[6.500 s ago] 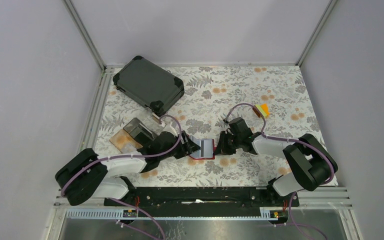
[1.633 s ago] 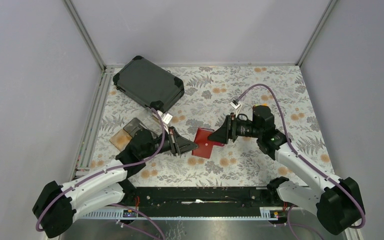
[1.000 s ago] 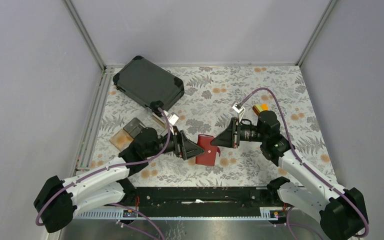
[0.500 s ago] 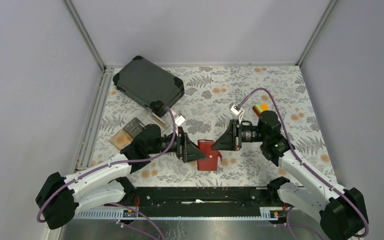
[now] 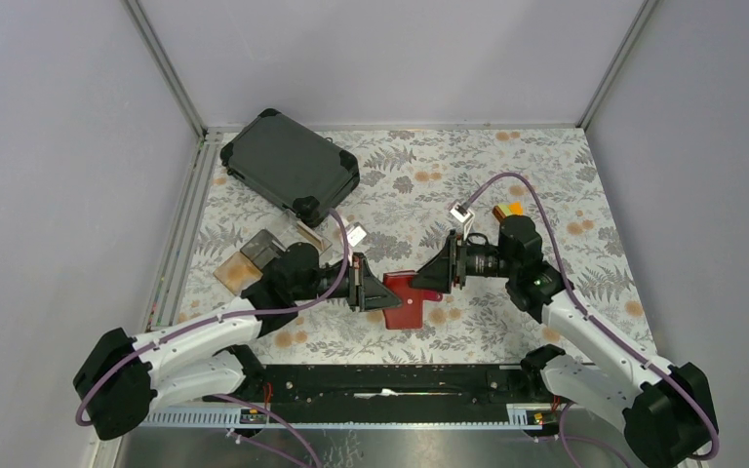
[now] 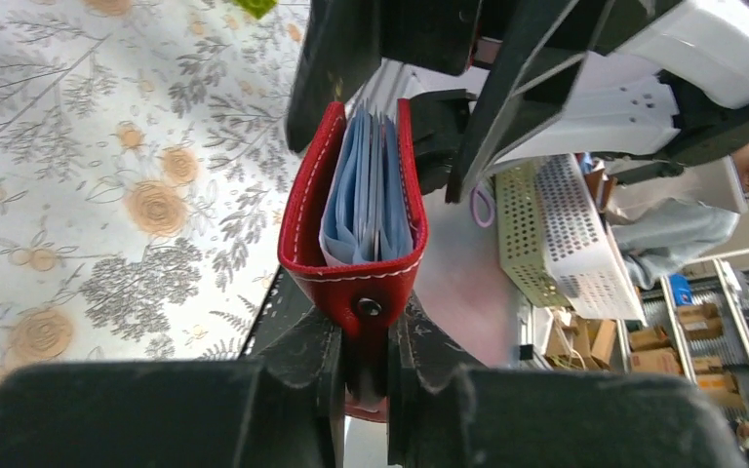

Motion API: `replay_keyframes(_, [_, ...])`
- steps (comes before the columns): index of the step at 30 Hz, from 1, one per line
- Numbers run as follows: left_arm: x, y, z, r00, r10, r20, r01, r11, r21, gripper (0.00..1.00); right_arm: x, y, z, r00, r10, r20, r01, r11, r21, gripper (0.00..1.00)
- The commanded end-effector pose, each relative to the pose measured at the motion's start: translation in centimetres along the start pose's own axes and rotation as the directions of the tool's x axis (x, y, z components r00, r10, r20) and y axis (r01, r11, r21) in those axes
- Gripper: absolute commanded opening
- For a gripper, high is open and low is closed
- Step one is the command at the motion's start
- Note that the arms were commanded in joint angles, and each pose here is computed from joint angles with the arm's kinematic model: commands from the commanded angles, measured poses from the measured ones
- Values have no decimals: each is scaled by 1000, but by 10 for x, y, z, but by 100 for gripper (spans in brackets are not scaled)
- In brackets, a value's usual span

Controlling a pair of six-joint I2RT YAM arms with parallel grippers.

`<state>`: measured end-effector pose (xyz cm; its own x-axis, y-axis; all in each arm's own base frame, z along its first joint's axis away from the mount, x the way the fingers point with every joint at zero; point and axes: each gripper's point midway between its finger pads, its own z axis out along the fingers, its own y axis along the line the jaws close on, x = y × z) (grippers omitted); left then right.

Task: Put the credit cards into the card holder
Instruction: Close the card holder at the center of the board.

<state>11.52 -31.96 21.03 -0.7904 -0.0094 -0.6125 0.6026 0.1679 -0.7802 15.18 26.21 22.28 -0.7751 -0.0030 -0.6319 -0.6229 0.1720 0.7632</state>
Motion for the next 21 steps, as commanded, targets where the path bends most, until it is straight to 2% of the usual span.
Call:
replay_keyframes(1, [-23, 16, -8, 996, 28, 80, -18, 992, -125, 0, -38, -17, -7, 985, -102, 142, 70, 974, 216, 73])
replay_keyframes(4, [-41, 21, -23, 993, 59, 104, -39, 983, -181, 0, -47, -30, -20, 969, -150, 198, 75, 936, 343, 82])
replay_keyframes(6, [-50, 23, -33, 992, 82, 96, -59, 973, -222, 0, -48, -34, -26, 963, -176, 205, 87, 919, 385, 83])
replay_keyframes(10, [-67, 27, -49, 988, 136, 75, -109, 949, -296, 0, -31, -39, -22, 982, -125, 140, 66, 929, 365, 70])
replay_keyframes(14, [-78, 30, -54, 987, 141, 74, -114, 949, -294, 0, -23, -47, -13, 989, -72, 133, 24, 943, 331, 59])
replay_keyframes(17, [-77, 30, -53, 990, 126, 69, -103, 957, -270, 0, -23, -45, -8, 988, -46, 149, 1, 957, 290, 53])
replay_keyframes(21, [-75, 31, -53, 991, 122, 62, -101, 959, -264, 0, -29, -40, -1, 986, -27, 166, -13, 972, 235, 50])
